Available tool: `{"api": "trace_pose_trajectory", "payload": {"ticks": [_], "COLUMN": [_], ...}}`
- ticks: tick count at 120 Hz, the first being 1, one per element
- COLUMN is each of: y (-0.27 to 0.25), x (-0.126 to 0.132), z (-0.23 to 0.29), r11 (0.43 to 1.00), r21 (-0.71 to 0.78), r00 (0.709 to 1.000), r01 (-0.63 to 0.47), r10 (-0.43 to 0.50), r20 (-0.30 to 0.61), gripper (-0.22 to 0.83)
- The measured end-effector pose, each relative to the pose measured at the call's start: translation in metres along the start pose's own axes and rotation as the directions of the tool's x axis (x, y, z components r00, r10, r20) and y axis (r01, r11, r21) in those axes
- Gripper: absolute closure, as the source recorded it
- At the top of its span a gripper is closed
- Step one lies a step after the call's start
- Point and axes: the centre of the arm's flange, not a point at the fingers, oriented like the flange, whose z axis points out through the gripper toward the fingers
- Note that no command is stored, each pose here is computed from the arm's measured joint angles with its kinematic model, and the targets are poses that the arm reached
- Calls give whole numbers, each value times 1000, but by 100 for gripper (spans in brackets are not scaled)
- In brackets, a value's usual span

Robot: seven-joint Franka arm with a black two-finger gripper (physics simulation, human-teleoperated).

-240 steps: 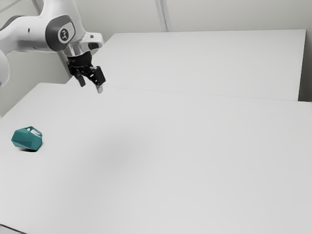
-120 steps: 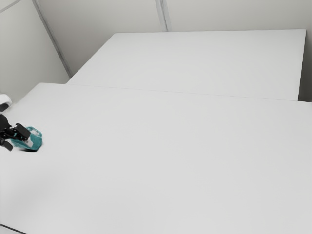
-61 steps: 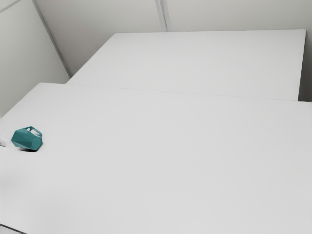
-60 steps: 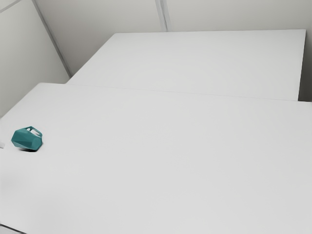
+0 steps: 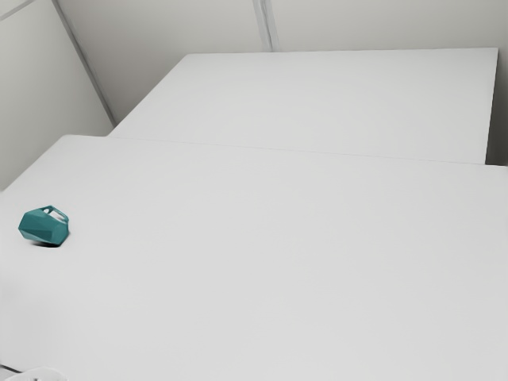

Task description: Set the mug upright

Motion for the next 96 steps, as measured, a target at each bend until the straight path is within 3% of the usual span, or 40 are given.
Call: {"api": "trace_pose_trajectory", "payload": {"ticks": [15, 36, 58, 96], "y": [-22, -47, -54, -61], "x": [-6, 8, 1, 20], "z": [14, 32, 53, 72], "r11": [997, 980, 962, 932], "r21": [-45, -100, -188, -248], "r00": [998, 982, 968, 942], "r01": [-60, -172, -201, -265], "r10": [58, 163, 166, 195], "r20": [-36, -99, -186, -274], "gripper": [0, 0, 0, 0]}}
